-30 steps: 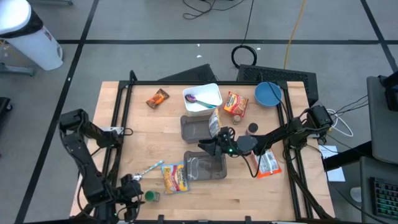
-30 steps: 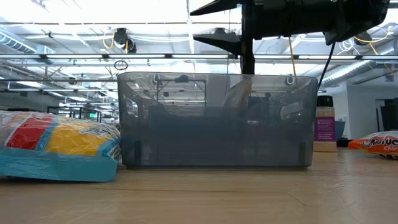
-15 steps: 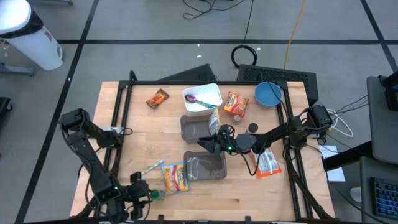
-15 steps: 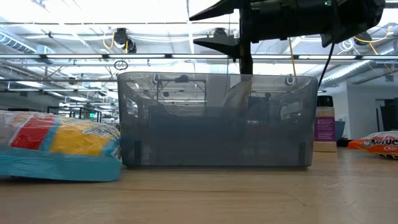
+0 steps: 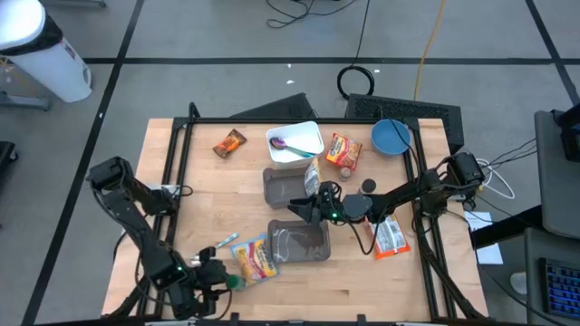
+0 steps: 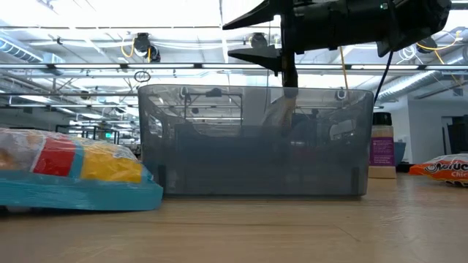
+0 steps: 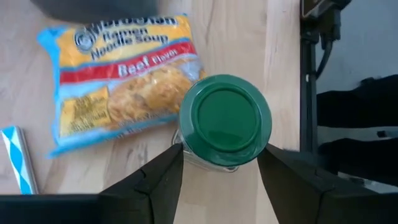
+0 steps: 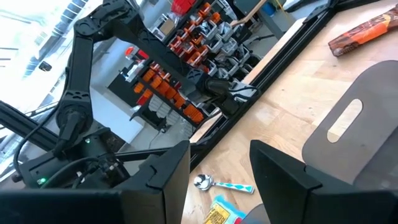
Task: Pick & Place Food Item
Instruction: Put the green seasoning bottle into the bottom black bin
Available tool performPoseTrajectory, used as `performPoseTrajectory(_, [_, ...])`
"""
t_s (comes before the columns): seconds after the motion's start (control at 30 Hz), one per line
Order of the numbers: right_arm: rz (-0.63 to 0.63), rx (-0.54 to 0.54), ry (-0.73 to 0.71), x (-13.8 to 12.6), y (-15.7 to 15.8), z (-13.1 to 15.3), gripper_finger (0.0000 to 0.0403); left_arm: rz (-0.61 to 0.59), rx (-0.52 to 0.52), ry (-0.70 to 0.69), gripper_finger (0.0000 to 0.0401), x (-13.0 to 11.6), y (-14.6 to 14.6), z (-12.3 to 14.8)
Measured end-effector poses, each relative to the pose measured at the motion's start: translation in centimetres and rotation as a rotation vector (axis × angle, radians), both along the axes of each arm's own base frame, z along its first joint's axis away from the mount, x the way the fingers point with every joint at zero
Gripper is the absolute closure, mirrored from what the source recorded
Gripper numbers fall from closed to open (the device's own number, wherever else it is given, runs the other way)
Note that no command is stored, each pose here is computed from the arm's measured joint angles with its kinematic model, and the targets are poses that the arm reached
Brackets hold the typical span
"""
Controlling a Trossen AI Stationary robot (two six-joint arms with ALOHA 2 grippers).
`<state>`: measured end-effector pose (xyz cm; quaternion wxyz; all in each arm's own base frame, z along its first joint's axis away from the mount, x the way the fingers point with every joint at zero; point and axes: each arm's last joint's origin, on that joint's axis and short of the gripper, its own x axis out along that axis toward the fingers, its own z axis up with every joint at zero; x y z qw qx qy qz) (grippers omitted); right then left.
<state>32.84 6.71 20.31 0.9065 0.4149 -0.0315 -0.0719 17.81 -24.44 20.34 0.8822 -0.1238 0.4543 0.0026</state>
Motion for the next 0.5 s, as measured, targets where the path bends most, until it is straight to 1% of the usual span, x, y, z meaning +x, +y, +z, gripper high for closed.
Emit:
performPoseTrajectory(0.2, [0.000,0.000,0.000,0.00,0.00,0.00,0.0243,0.004,0.003,-0.021,0.0187,0.98,0.46,0.12])
performPoseTrajectory(0.33, [0.000,0.000,0.000,0.00,0.00,0.01,0.0243,-0.006,0.011,-0.022,0.0187,1.13,0.56,0.13])
performPoseTrajectory(0.5, [0.000,0.000,0.000,0.01,0.00,0.01,0.0243,-0.030,0.016,0.043,0.0187,0.79,0.72,-0.12])
